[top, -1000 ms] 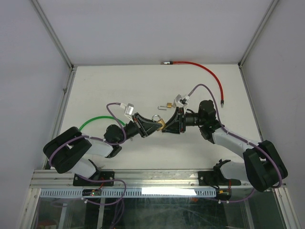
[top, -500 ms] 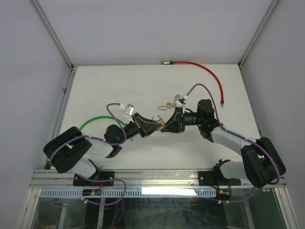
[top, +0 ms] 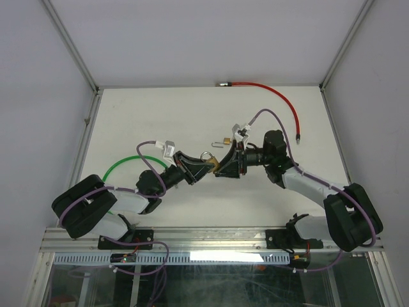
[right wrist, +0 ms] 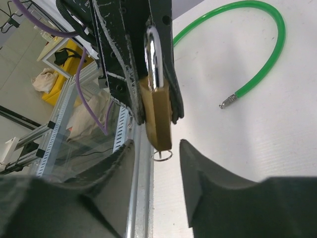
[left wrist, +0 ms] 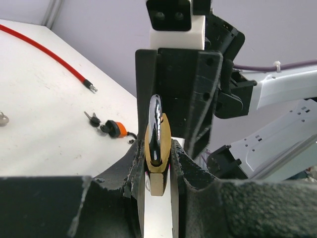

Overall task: Lock with the key
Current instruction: Place the key at the center of the board.

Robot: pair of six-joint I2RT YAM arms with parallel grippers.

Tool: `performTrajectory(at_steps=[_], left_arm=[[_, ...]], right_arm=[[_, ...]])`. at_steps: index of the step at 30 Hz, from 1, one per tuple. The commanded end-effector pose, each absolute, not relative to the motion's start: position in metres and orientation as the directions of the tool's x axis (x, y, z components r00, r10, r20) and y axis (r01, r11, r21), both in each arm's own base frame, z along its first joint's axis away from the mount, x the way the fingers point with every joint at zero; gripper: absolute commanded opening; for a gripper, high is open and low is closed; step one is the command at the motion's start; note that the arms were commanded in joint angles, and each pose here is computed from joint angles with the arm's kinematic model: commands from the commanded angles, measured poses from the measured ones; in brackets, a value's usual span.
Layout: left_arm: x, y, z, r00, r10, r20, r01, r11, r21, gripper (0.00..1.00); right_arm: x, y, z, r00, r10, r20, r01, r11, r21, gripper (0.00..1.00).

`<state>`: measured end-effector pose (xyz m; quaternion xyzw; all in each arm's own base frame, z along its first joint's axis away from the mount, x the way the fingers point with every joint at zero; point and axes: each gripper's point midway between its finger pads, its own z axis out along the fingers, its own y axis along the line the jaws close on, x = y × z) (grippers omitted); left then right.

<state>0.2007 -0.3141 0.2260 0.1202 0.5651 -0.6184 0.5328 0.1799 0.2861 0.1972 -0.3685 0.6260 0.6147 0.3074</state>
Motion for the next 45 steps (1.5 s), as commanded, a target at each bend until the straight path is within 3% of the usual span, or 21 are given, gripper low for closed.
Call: performTrajectory(at_steps=[1,5,10,24,30,45], left_arm=[[0.194,-0.287,0.310,-0.199,-0.731,-0.652,0.897,0.132,-0.422,0.00],[0.194,-0.291,0.309,-0.217,-0.725,-0.654,0.897,0.117,-0.427,0.00],[0.193,-0.292,0.311,-0.222,-0.726,-0.650,0.898,0.108,-0.427,0.00],[0.193,-0.294,0.312,-0.238,-0.725,-0.646,0.897,0.091,-0.432,0.00],[0.193,-0.291,0.311,-0.230,-0.730,-0.643,0.894,0.102,-0.436,0.00],[0.210,-0.246,0.328,-0.119,-0.816,-0.566,0.861,0.199,-0.468,0.00]], right_arm=[[0.181,0.284,0.218,-0.512,-0.041,-0.858,-0.858,-0.038,0.513,0.51],[0.181,0.283,0.219,-0.514,-0.034,-0.857,-0.857,-0.033,0.515,0.56],[0.183,0.283,0.215,-0.519,-0.034,-0.854,-0.854,-0.026,0.520,0.54],[0.184,0.287,0.206,-0.532,-0.051,-0.845,-0.846,-0.017,0.534,0.26],[0.182,0.287,0.208,-0.527,-0.064,-0.847,-0.847,-0.040,0.530,0.00],[0.183,0.292,0.206,-0.547,-0.085,-0.833,-0.833,-0.045,0.552,0.00]])
